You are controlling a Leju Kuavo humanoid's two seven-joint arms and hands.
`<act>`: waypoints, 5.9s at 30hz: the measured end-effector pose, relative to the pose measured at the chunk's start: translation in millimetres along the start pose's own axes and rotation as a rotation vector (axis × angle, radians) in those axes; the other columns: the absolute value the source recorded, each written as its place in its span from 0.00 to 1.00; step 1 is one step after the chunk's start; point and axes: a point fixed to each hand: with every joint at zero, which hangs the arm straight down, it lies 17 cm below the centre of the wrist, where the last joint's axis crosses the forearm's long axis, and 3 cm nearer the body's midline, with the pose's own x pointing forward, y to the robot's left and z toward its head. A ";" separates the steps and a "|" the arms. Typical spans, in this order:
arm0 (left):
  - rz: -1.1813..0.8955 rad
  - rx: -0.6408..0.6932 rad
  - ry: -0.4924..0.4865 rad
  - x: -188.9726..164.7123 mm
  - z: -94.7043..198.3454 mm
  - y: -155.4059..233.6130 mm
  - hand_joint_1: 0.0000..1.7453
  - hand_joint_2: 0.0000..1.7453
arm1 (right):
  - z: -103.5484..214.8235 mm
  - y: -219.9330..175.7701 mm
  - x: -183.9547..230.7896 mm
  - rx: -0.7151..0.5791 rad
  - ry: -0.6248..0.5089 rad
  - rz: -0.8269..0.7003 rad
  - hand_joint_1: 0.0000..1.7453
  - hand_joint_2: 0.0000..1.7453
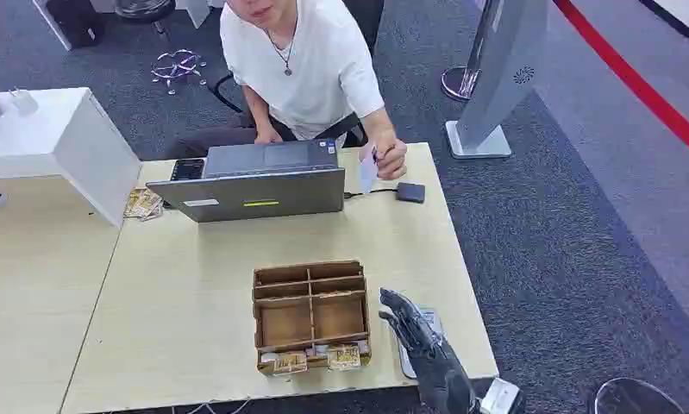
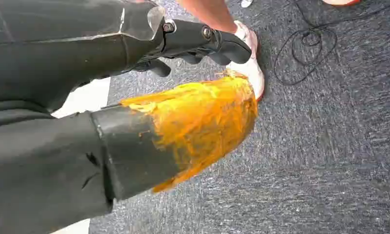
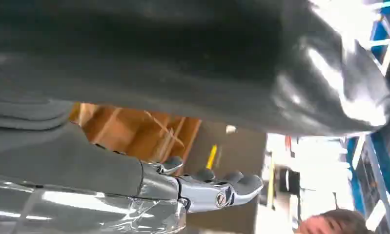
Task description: Pass the card to the sensor for recognition and then transmit it.
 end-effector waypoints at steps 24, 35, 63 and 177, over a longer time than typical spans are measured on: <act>-0.048 -0.013 -0.007 -0.9 -0.5 -0.4 0.00 0.00 | -45.4 -29.2 60.8 -0.232 -0.256 0.784 0.00 1.00; -0.080 -0.017 -0.004 -3.7 -2.0 2.2 0.00 0.00 | -54.8 -6.1 72.0 -0.186 -0.385 1.268 0.00 1.00; -0.074 -0.041 -0.020 1.8 1.8 -8.8 0.00 0.00 | -77.4 -39.3 106.7 -0.348 -0.346 1.635 0.92 1.00; -0.013 -0.007 0.063 -11.6 3.0 -6.2 0.00 0.00 | 51.1 -108.2 -100.6 -0.445 0.391 0.776 1.00 1.00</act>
